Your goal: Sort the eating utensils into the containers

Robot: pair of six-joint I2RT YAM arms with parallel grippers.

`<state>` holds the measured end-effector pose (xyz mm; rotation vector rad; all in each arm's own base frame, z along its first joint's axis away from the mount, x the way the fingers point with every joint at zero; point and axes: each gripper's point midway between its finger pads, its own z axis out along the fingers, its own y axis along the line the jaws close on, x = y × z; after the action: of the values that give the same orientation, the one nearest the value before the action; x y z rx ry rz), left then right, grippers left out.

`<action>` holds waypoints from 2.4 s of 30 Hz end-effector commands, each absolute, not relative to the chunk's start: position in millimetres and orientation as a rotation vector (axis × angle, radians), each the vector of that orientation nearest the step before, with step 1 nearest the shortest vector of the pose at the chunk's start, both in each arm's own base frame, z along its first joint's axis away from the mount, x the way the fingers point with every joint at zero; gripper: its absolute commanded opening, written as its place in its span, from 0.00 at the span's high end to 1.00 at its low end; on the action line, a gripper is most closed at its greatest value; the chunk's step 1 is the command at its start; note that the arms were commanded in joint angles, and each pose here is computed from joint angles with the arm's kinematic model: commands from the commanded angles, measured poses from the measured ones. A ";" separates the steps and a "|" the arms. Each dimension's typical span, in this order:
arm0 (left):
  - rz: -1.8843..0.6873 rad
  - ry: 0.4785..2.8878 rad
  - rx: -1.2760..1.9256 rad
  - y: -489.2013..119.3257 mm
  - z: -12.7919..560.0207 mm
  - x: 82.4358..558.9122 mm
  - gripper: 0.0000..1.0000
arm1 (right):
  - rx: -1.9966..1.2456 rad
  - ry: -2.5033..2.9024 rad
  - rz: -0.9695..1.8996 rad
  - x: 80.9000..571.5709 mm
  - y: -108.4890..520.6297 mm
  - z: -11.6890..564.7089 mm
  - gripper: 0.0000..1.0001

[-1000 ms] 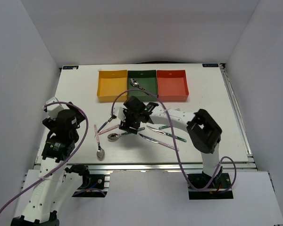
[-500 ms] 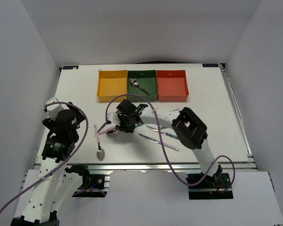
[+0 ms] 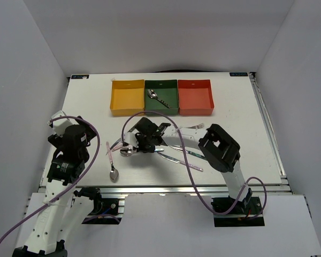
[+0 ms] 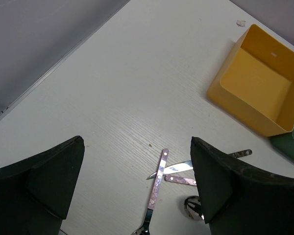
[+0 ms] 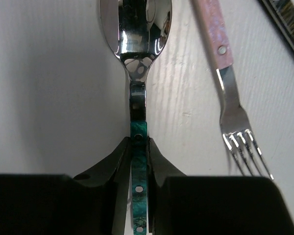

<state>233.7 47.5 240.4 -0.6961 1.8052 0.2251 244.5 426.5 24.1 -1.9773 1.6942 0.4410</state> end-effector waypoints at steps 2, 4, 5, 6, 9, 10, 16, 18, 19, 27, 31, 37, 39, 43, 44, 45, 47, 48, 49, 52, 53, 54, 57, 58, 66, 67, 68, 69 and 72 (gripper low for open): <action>0.219 1.776 -0.709 50.0 249.1 232.8 0.02 | -1.898 1.524 0.449 245.9 437.3 85.0 1.00; 0.220 1.774 -0.710 50.4 249.5 232.1 0.02 | -1.860 1.479 0.452 248.2 437.5 105.1 1.00; 0.216 1.771 -0.710 50.1 250.4 231.9 0.02 | -1.818 1.440 0.458 249.5 436.8 127.9 1.00; 0.217 1.767 -0.713 50.7 250.8 231.6 0.02 | -1.760 1.415 0.460 260.7 437.3 143.1 1.00; 0.213 1.767 -0.711 50.2 250.9 231.9 0.02 | -1.590 1.465 0.461 299.0 426.5 172.6 1.00; 0.212 1.771 -0.708 49.6 249.9 232.2 0.02 | -1.522 1.460 0.466 314.7 430.0 193.0 1.00; 0.213 1.784 -0.698 48.2 247.9 234.7 0.02 | -1.106 1.791 0.256 450.1 403.3 171.9 1.00; 0.211 1.793 -0.692 46.5 246.7 236.5 0.02 | -1.021 1.769 0.282 490.4 398.8 198.7 1.00; 0.212 1.795 -0.691 46.6 246.3 237.1 0.02 | -1.008 1.775 0.276 502.1 396.2 196.2 1.00; 0.218 1.826 -0.678 43.8 239.7 241.7 0.02 | -0.886 1.750 0.262 574.6 371.7 175.0 1.00; 0.216 1.839 -0.668 42.0 237.9 244.0 0.02 | -0.890 1.794 0.263 574.1 363.4 152.3 0.98; 0.216 1.837 -0.670 42.3 238.3 243.4 0.02 | -0.859 1.791 0.261 561.5 353.2 178.5 0.51; 0.219 1.835 -0.672 43.0 238.2 242.6 0.02 | -0.842 1.778 0.264 557.6 351.4 199.2 0.22; 0.221 1.835 -0.676 43.3 237.7 242.9 0.02 | -0.745 1.754 0.226 537.6 337.5 264.3 0.11; 0.209 1.848 -0.665 40.1 235.5 245.9 0.02 | -0.683 1.759 0.194 524.2 331.4 282.8 0.11; 0.199 1.867 -0.653 36.8 232.1 248.1 0.02 | -0.686 1.801 0.213 516.7 336.8 266.9 0.11; 0.197 1.937 -0.638 29.6 223.0 256.1 0.02 | -0.590 1.864 0.170 486.3 318.6 270.6 0.11; 0.186 1.997 -0.682 25.4 211.9 252.6 0.02 | -0.500 1.862 0.232 466.7 310.1 292.4 0.11; 0.175 2.026 -0.700 21.6 211.6 255.1 0.02 | -0.501 1.880 0.309 450.3 312.5 287.9 0.11; 0.078 2.208 -0.714 -6.3 160.1 264.6 0.02 | -0.550 1.905 0.538 390.9 311.4 263.5 0.11; 0.055 2.247 -0.729 -12.5 146.4 265.6 0.04 | -0.565 1.915 0.589 376.6 311.6 257.3 0.11; 0.026 2.290 -0.745 -20.9 128.9 271.0 0.09 | -0.584 1.945 0.673 353.6 311.2 246.8 0.11; -0.068 2.377 -0.776 -39.2 87.9 265.8 0.18 | -0.631 2.001 0.774 320.4 308.7 226.9 0.19; -0.065 2.382 -0.786 -38.7 80.0 264.1 0.20 | -0.635 2.014 0.780 314.9 306.9 221.8 0.20; 0.014 2.445 -0.820 -31.3 28.1 246.7 0.37 | -0.674 2.057 0.834 280.2 294.5 192.6 0.23; 0.015 2.454 -0.818 -31.7 24.2 244.4 0.40 | -0.675 2.063 0.837 278.1 293.6 188.4 0.23; 0.014 2.462 -0.824 -32.2 19.8 242.3 0.40 | -0.678 2.063 0.839 276.7 293.6 187.8 0.23; -0.006 2.462 -0.821 -35.2 17.8 243.1 0.41 | -0.678 2.064 0.843 275.6 293.5 187.7 0.24; 0.021 2.482 -0.824 -34.8 6.6 236.3 0.43 | -0.685 2.063 0.853 272.5 294.2 186.2 0.24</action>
<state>234.2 -30.2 13.7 -0.8070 2.4952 0.0505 275.6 285.2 167.6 -0.6757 2.1415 0.7897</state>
